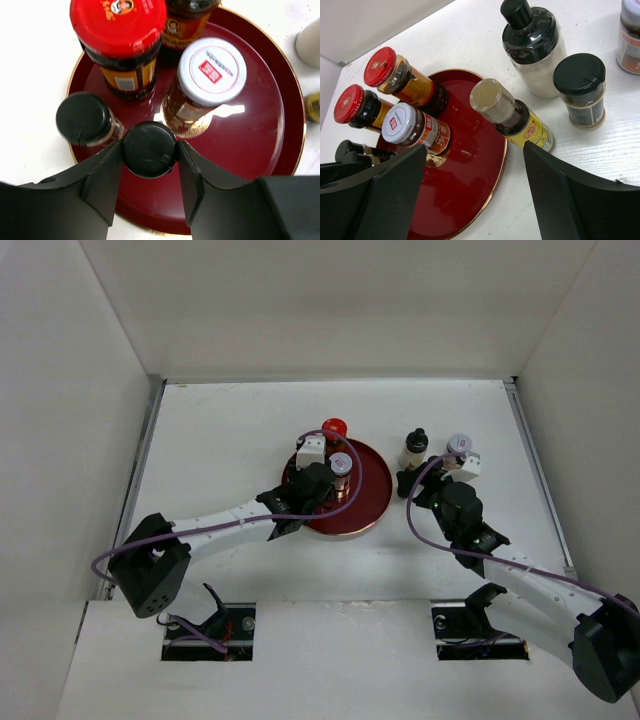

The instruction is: Organize the condiment bottles

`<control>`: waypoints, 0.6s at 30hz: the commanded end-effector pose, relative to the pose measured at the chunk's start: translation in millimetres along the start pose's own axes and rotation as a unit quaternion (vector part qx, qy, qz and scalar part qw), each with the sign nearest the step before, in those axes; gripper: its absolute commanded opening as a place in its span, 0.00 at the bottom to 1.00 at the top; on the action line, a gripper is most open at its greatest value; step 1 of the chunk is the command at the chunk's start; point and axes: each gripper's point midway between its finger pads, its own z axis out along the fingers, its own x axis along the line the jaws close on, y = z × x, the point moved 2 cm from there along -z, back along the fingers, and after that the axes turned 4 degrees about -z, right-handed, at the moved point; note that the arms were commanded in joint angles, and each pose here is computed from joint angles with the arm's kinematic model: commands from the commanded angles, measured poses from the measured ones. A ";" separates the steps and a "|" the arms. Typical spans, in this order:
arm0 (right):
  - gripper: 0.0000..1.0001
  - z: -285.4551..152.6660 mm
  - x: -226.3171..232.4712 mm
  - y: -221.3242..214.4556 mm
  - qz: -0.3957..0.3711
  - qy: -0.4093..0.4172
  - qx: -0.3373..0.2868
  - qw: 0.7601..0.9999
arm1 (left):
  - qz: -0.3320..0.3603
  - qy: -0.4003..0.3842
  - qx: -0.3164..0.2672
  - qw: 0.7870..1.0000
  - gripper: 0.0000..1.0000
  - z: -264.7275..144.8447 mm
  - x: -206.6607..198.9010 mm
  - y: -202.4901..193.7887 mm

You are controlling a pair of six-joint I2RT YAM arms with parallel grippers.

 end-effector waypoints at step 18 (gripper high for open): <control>0.85 -4.3 22.7 31.7 0.018 0.037 -0.048 0.998 | -0.033 -0.042 -0.047 0.997 0.86 -1.4 -23.1 29.5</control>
